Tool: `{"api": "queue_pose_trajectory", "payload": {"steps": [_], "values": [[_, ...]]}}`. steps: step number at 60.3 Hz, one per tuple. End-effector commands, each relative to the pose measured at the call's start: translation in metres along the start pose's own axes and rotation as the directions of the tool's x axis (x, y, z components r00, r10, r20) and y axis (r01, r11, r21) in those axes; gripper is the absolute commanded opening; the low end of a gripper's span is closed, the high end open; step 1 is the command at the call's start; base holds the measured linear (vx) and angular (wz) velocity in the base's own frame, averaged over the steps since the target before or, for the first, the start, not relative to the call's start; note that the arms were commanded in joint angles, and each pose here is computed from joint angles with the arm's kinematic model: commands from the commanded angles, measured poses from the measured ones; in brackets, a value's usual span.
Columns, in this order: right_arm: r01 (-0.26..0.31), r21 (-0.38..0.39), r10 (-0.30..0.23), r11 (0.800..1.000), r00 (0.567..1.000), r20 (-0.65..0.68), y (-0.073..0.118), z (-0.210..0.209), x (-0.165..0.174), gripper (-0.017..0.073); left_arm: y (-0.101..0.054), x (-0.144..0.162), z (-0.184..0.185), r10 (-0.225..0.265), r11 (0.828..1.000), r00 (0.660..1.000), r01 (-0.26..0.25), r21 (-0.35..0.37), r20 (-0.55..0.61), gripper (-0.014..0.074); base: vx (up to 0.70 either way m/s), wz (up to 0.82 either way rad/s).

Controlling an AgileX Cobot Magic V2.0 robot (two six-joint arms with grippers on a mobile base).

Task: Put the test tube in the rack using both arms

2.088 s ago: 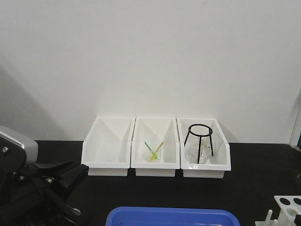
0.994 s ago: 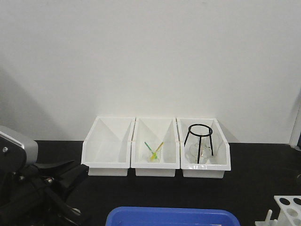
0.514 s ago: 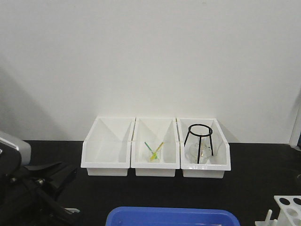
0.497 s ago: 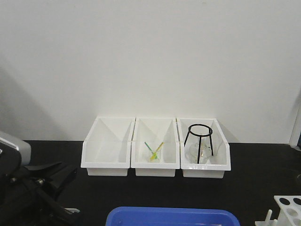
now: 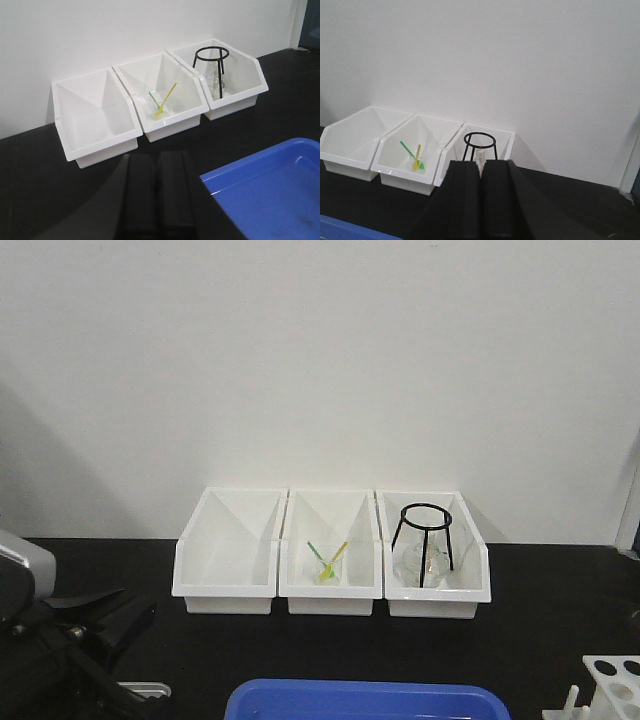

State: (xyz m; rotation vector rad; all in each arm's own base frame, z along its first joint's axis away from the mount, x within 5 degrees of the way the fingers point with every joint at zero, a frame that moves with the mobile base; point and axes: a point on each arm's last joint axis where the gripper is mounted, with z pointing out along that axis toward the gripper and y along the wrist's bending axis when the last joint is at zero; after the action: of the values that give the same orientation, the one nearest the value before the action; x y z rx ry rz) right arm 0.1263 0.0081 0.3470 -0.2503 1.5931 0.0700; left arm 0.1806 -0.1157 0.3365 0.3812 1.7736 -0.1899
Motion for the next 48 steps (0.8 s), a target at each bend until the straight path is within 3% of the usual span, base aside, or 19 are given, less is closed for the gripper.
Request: {"api": "queue_pose_trajectory", "payload": {"steps": [1, 24, 32, 41, 48], "values": [[0.011, 0.025, -0.012, 1.000, 0.999, 0.033, -0.003, -0.002, -0.012, -0.0011, -0.001, -0.011, -0.006, -0.032, 0.999, 0.999, 0.031, 0.024, 0.037, -0.0006, 0.00, 0.00], [0.013, 0.025, -0.014, 1.000, 0.999, 0.033, -0.003, -0.002, -0.012, -0.0011, -0.001, -0.011, -0.006, -0.032, 0.999, 0.999, 0.031, 0.024, 0.037, -0.0006, 0.00, 0.00], [0.013, 0.025, -0.014, 1.000, 0.999, 0.033, -0.003, -0.002, -0.012, -0.0011, -0.007, -0.013, -0.006, -0.032, 0.996, 0.998, 0.027, 0.090, 0.051, -0.0006, 0.00, 0.00], [0.013, 0.025, -0.014, 1.000, 0.999, 0.033, -0.003, -0.002, -0.012, -0.0011, -0.023, -0.015, -0.006, 0.003, 0.967, 0.996, -0.026, 0.255, 0.089, -0.0006, 0.00, 0.00], [0.012, 0.025, -0.013, 1.000, 0.999, 0.033, -0.003, -0.002, -0.012, -0.0011, -0.035, -0.016, -0.009, 0.062, 0.921, 0.989, -0.108, 0.375, 0.133, -0.0006, 0.00, 0.00]]}}
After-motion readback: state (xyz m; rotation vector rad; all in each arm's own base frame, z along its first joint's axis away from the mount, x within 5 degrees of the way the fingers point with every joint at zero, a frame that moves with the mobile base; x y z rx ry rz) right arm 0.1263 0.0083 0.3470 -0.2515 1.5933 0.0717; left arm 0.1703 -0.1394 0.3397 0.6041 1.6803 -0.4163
